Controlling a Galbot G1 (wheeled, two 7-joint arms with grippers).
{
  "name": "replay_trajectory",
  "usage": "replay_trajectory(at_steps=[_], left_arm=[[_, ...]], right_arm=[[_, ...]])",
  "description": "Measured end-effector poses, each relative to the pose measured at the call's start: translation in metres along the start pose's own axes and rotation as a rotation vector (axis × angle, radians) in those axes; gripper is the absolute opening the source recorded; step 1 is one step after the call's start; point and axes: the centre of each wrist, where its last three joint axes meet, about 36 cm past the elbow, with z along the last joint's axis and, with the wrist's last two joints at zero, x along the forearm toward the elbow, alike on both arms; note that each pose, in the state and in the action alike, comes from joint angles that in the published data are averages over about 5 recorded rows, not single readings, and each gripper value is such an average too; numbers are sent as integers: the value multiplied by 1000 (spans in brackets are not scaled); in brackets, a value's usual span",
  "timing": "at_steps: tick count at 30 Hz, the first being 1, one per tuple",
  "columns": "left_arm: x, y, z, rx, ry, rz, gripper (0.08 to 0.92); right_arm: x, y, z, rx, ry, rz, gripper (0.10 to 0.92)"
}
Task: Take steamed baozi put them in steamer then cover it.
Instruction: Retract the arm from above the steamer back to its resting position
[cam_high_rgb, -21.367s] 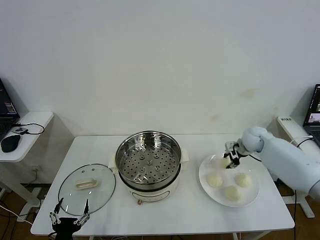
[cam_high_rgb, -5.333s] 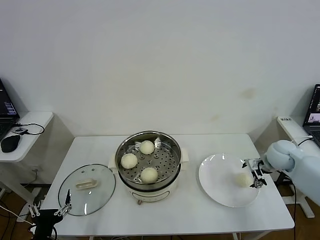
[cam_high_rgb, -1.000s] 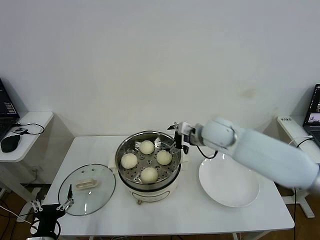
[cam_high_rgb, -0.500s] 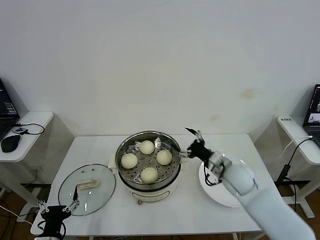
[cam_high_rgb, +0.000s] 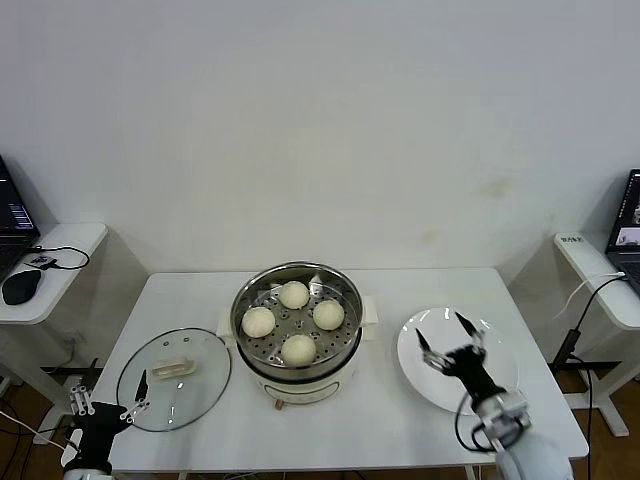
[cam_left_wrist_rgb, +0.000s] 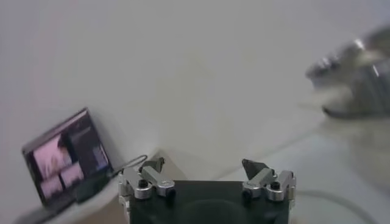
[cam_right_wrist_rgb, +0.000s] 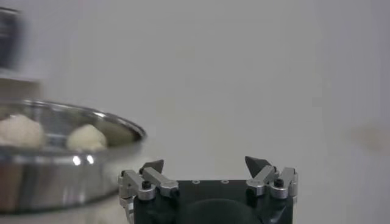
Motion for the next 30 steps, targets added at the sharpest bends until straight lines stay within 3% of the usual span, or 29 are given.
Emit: replay_trajectory(at_steps=[8, 14, 21, 30], left_arm=[[1, 12, 14, -409, -42, 135, 823], [-9, 12, 23, -626, -56, 214, 823], [-31, 7, 34, -756, -53, 260, 823], [-59, -12, 44, -808, -55, 283, 823]], right_arm=[[41, -14, 13, -32, 85, 131, 823], [58, -14, 21, -45, 123, 187, 823], [74, -13, 26, -46, 151, 232, 823], [87, -6, 32, -47, 172, 266, 823]])
